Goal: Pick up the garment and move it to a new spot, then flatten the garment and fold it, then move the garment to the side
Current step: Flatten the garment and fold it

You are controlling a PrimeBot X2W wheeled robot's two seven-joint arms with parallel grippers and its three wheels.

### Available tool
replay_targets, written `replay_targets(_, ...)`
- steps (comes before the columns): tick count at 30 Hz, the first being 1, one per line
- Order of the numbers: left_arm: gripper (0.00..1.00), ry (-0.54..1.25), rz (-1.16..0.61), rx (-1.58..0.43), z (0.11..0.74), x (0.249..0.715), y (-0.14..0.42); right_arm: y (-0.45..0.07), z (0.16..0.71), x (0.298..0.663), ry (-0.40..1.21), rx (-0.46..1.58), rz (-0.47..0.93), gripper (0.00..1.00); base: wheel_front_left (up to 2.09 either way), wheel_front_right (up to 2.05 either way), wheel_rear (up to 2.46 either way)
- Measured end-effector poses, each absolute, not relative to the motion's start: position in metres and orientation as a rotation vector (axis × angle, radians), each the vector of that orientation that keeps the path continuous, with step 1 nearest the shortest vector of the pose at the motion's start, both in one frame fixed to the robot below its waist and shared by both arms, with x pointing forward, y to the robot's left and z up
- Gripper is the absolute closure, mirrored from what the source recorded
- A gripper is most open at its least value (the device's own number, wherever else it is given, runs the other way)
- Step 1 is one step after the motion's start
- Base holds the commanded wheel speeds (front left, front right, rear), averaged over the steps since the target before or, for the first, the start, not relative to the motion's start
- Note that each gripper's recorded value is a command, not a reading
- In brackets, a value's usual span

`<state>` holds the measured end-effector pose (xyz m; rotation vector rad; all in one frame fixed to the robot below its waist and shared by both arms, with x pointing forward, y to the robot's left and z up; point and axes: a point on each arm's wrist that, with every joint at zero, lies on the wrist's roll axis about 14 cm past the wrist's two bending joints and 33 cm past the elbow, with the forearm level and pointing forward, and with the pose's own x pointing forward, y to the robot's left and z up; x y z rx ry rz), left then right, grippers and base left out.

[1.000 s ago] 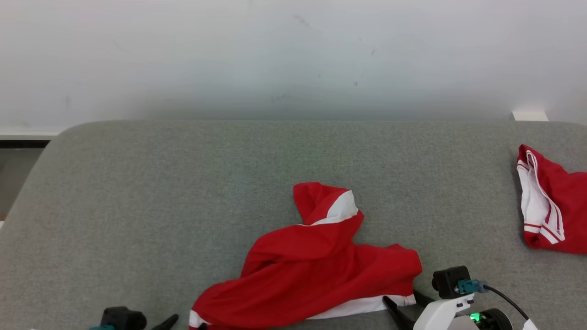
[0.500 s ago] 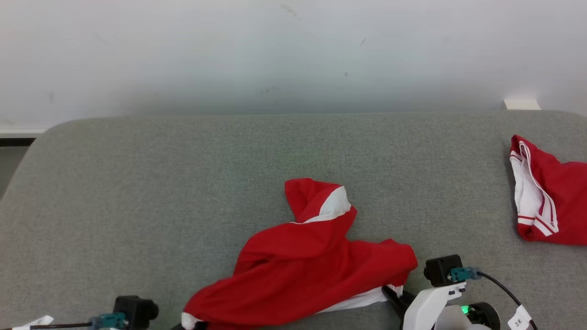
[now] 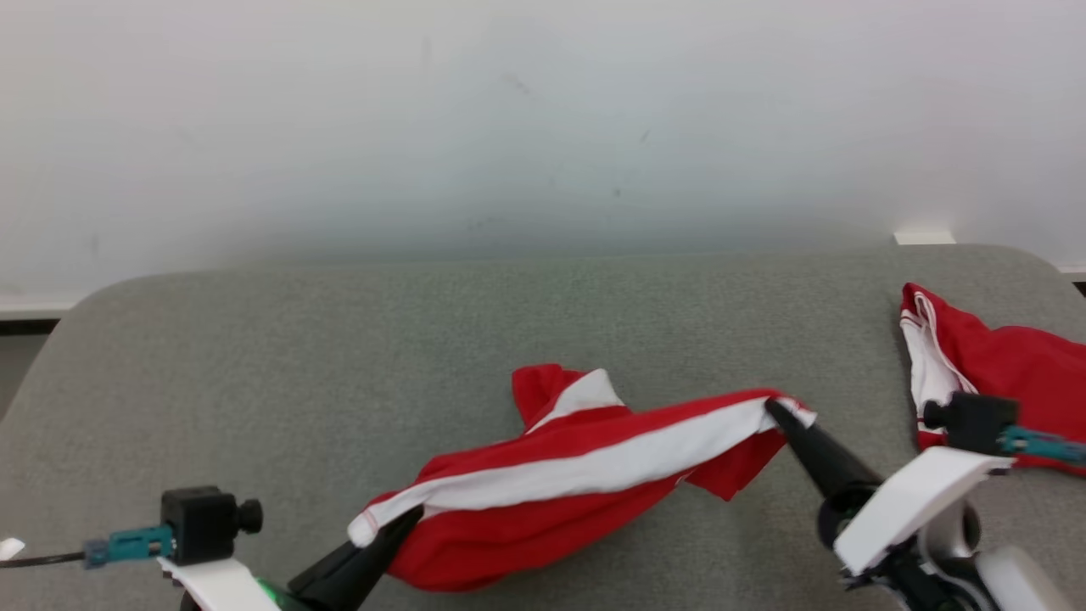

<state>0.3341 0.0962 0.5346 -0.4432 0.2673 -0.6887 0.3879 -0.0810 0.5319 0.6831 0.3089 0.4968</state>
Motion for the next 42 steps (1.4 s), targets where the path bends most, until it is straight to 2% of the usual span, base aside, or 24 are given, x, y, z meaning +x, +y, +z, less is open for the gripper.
replay_targets(9,1.0,0.109,-0.983,-0.605,0.631,0.295,0.044,-0.141,0.641,0.354,-0.046,0.773,0.52,1.0,0.0,0.0,0.0)
replay_targets(15,1.0,0.032,-1.172,-0.679,0.69,0.265,0.028,-0.182,0.7,0.321,-0.258,0.736,0.505,1.0,0.0,0.0,0.0)
replay_targets(21,1.0,0.024,-1.161,-0.596,0.707,0.294,0.034,-0.205,0.719,0.325,-0.295,0.633,0.455,1.0,0.0,0.0,0.0)
replay_targets(26,1.0,0.074,-1.071,-0.555,0.697,0.353,0.037,-0.188,0.726,0.363,-0.257,0.624,0.486,1.0,0.0,0.0,0.0)
replay_targets(31,1.0,0.04,-0.95,-0.473,0.69,0.437,0.042,-0.16,0.728,0.432,-0.202,0.598,0.499,1.0,0.0,0.0,0.0)
replay_targets(38,1.0,-0.152,-0.75,-0.422,0.694,0.557,0.052,-0.155,0.732,0.536,-0.228,0.539,0.416,1.0,0.0,0.0,0.0)
replay_targets(42,1.0,-0.254,-0.645,-0.405,0.683,0.596,0.06,-0.14,0.714,0.572,-0.222,0.554,0.402,1.0,0.0,0.0,0.0)
